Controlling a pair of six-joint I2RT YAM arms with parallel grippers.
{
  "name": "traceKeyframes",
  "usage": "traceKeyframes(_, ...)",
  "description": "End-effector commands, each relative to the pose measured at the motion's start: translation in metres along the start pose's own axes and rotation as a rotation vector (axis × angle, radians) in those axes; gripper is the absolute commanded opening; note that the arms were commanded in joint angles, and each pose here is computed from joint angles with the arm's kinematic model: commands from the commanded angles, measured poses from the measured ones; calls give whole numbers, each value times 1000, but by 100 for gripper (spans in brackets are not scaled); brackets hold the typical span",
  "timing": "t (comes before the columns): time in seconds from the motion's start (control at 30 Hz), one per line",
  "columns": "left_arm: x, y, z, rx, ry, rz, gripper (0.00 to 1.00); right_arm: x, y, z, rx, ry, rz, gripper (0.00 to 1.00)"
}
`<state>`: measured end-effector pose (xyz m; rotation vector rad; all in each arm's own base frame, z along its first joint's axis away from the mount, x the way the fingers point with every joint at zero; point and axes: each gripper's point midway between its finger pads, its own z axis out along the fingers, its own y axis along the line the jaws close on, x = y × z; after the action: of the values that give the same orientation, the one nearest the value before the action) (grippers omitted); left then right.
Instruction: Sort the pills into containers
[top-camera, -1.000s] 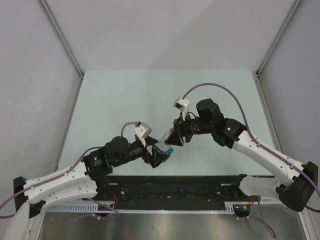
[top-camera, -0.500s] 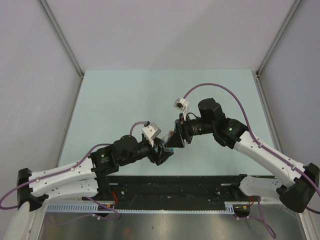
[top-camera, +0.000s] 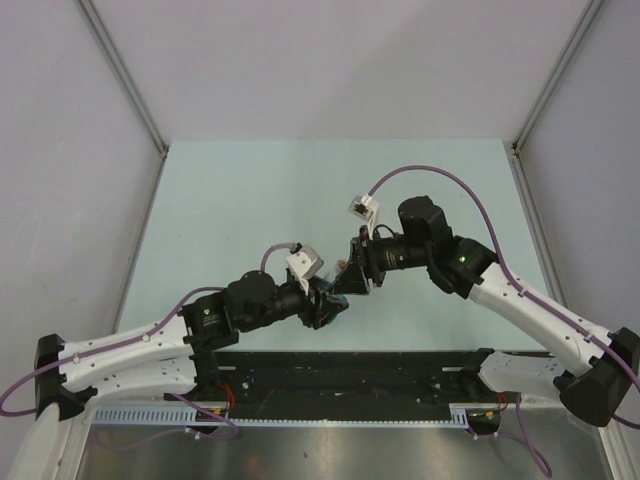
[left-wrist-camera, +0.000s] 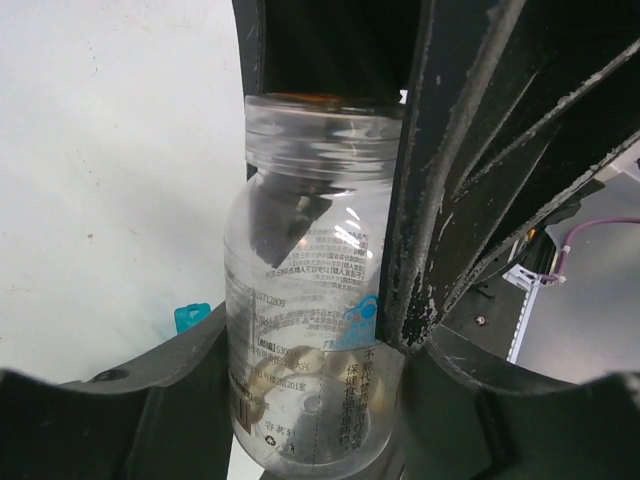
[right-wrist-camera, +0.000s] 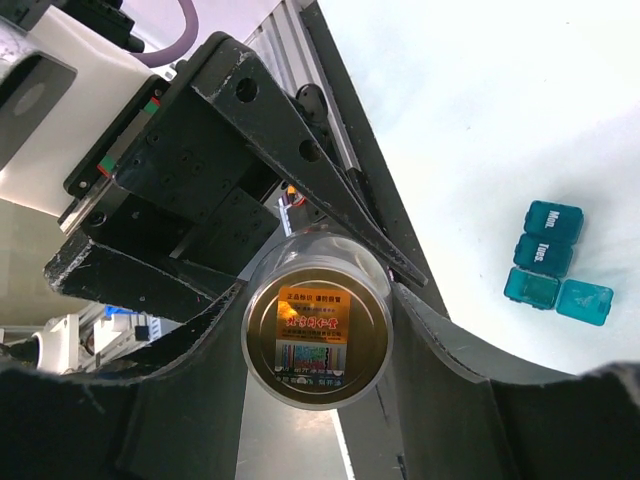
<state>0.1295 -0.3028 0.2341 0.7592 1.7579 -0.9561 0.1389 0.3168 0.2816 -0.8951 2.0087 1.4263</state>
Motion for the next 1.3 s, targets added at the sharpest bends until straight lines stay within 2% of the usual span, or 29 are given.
traceKeyframes(0.0, -26, -11, -3, 23, -81, -20, 0, -23, 23, -14, -26, -87, -58, 49)
traceKeyframes(0.07, -28, -11, -6, 20, -97, -35, 0, -32, 22, -19, -3, -132, -69, 58)
traceKeyframes(0.17, -25, -11, -7, 21, -101, -54, 0, -59, 19, -29, 51, -258, -73, 64)
traceKeyframes(0.27, -29, -13, -9, 31, -116, -66, 0, -87, 27, -42, 53, -386, -61, 69)
traceKeyframes(0.43, -35, -14, -10, 27, -133, -85, 0, -108, 36, -45, 41, -483, -25, 71)
traceKeyframes(0.57, -42, -15, -10, 23, -145, -108, 0, -114, 23, -47, 179, -561, -1, 71)
traceKeyframes(0.87, -49, -10, -10, -13, -168, -140, 0, -99, 14, -57, 400, -645, 75, 68)
traceKeyframes(1.07, -59, -12, -11, -8, -210, -151, 0, -83, 12, -47, 409, -674, 169, 62)
traceKeyframes(1.27, -60, -12, -13, -3, -220, -157, 0, -77, 8, -40, 405, -682, 211, 62)
